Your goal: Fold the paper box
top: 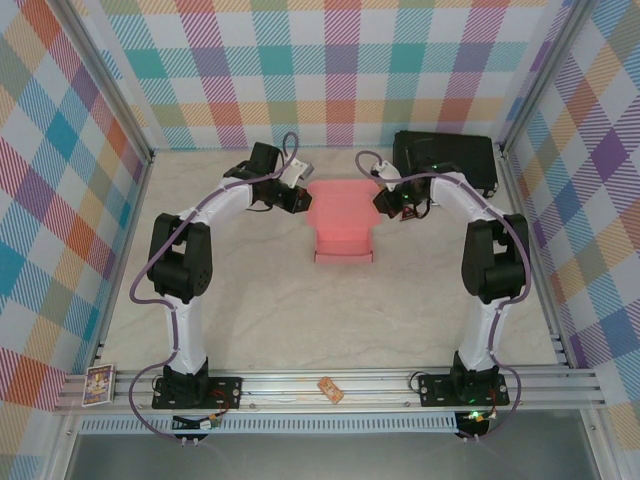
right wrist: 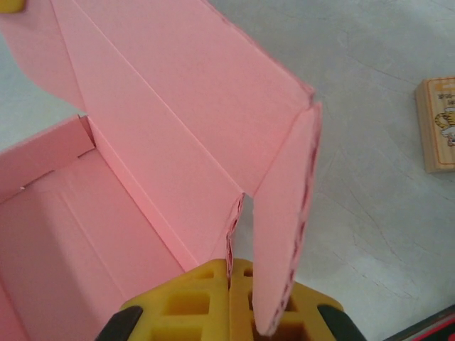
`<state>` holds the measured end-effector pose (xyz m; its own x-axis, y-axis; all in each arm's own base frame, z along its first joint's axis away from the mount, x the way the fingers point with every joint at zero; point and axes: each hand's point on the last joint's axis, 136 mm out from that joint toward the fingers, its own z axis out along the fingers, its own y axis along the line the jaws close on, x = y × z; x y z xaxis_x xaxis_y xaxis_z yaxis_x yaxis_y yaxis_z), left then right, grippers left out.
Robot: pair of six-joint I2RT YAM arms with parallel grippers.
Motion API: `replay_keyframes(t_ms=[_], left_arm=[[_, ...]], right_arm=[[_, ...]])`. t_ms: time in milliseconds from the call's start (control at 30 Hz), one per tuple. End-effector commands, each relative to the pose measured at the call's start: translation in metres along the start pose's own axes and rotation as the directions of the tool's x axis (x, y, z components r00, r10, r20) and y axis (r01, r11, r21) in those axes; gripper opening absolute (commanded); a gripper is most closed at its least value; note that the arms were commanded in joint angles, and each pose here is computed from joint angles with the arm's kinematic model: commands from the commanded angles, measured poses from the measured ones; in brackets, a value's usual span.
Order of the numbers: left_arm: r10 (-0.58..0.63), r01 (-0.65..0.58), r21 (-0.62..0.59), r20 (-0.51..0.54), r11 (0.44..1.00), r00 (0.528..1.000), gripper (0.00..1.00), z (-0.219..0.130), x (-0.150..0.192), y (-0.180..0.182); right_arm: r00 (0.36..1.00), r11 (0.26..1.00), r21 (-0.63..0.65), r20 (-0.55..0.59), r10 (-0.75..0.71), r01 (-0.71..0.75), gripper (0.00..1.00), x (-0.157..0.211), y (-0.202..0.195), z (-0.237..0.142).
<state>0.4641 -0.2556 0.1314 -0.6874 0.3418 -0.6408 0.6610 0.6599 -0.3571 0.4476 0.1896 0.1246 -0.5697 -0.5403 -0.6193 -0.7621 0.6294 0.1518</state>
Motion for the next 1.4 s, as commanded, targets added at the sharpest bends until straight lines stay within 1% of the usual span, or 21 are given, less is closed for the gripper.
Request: replay_keyframes(t_ms=[0, 100, 233, 367, 400, 533, 800, 833, 1033, 1267, 1367], left_arm=[[0.051, -0.048, -0.040, 0.086, 0.998, 0.995, 0.00, -0.013, -0.027, -0.015], [0.069, -0.061, -0.077, 0.099, 0.995, 0.993, 0.00, -0.012, -0.031, -0.017], [0.092, -0.079, -0.114, 0.113, 0.990, 0.989, 0.00, -0.014, -0.035, -0.021], [0.106, -0.084, -0.152, 0.144, 0.985, 0.984, 0.00, -0.019, -0.041, -0.023], [0.116, -0.088, -0.163, 0.171, 0.983, 0.979, 0.00, -0.020, -0.047, -0.024], [0.122, -0.083, -0.194, 0.200, 0.978, 0.972, 0.00, -0.022, -0.051, -0.028], [0.085, -0.011, -0.264, 0.273, 0.965, 0.958, 0.00, -0.020, -0.050, -0.031], [0.082, -0.003, -0.270, 0.281, 0.963, 0.956, 0.00, -0.019, -0.049, -0.032], [0.069, 0.040, -0.305, 0.336, 0.952, 0.939, 0.00, -0.023, -0.047, -0.032], [0.073, 0.055, -0.316, 0.379, 0.947, 0.923, 0.00, -0.027, -0.048, -0.039], [0.084, 0.065, -0.339, 0.405, 0.938, 0.910, 0.00, -0.029, -0.047, -0.038]], right_arm=[[1.000, 0.995, 0.102, 0.017, 0.003, -0.004, 0.01, -0.014, 0.003, -0.005], [1.000, 0.983, 0.185, -0.004, 0.010, -0.009, 0.00, -0.012, -0.001, -0.003], [1.000, 0.965, 0.262, 0.018, -0.001, -0.004, 0.00, -0.018, 0.000, -0.008], [0.998, 0.953, 0.302, 0.057, 0.011, -0.028, 0.00, -0.022, 0.004, -0.016], [0.998, 0.949, 0.313, 0.066, 0.019, -0.038, 0.01, -0.023, 0.004, -0.018], [0.991, 0.932, 0.349, 0.112, 0.067, -0.102, 0.00, -0.024, 0.008, -0.020], [0.981, 0.884, 0.435, 0.160, 0.111, -0.171, 0.00, -0.018, 0.016, -0.011], [0.973, 0.871, 0.443, 0.185, 0.141, -0.211, 0.00, -0.018, 0.015, -0.011], [0.952, 0.839, 0.472, 0.259, 0.161, -0.270, 0.01, -0.023, 0.017, -0.016], [0.940, 0.795, 0.532, 0.313, 0.133, -0.290, 0.00, -0.030, 0.024, -0.019], [0.930, 0.777, 0.550, 0.345, 0.123, -0.307, 0.00, -0.030, 0.026, -0.020]])
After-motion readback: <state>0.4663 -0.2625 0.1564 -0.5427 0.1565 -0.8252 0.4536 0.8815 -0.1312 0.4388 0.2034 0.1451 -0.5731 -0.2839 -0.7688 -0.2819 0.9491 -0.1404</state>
